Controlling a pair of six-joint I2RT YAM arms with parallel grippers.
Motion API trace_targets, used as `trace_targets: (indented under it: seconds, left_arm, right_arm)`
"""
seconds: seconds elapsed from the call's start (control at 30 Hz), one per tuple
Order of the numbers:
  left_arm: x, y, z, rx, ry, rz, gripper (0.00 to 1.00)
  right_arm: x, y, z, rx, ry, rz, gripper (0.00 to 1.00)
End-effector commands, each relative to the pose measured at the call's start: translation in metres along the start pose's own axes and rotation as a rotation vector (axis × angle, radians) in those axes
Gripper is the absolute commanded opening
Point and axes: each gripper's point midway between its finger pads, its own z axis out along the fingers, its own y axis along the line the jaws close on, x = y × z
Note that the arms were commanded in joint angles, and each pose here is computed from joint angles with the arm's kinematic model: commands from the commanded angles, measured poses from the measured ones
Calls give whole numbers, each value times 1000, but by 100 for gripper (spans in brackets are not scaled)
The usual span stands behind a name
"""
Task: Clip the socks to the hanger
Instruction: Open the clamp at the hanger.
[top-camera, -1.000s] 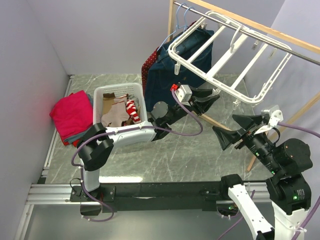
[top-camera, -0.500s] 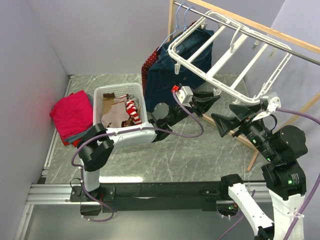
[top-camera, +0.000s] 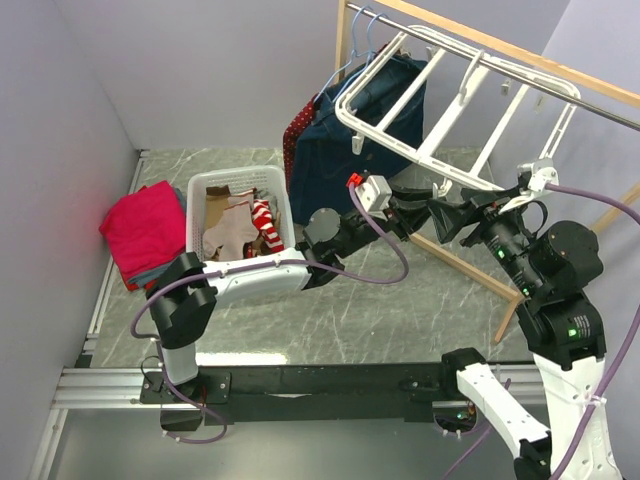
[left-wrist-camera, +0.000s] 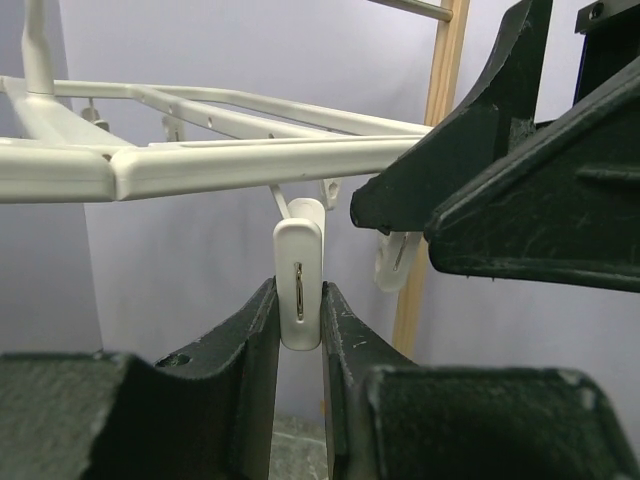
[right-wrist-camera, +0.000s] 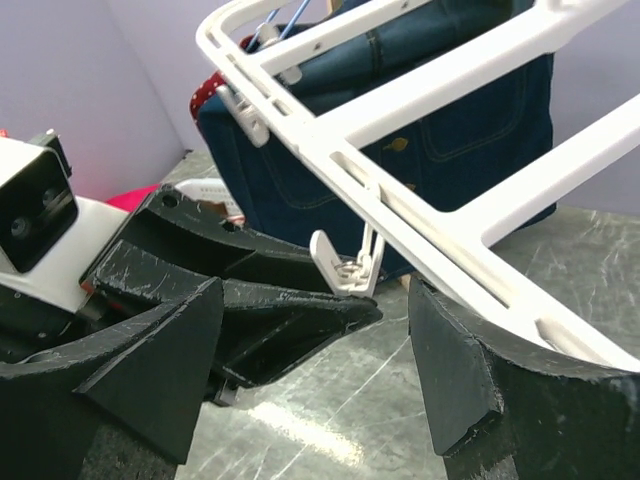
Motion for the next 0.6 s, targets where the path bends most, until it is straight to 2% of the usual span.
trace_targets:
  seconds: [0.0,0.33,0.43,0.57]
  left_arm:
    - [-36,-15,5,31,-48,11,14]
    - [-36,-22,12,45,-3,-9,15]
    - [-35,-25,13,51,7,-15,15]
    - [-38,-29,14,62,3,-30,15]
  right_arm:
    - [-29,-6,3,48,-84,-30,80]
    - [-24,-1,14,14,-65,-17,75]
    - [-24,-2,14,17,-73,-13,69]
    - [-24,-6,17,39,-82,10,68]
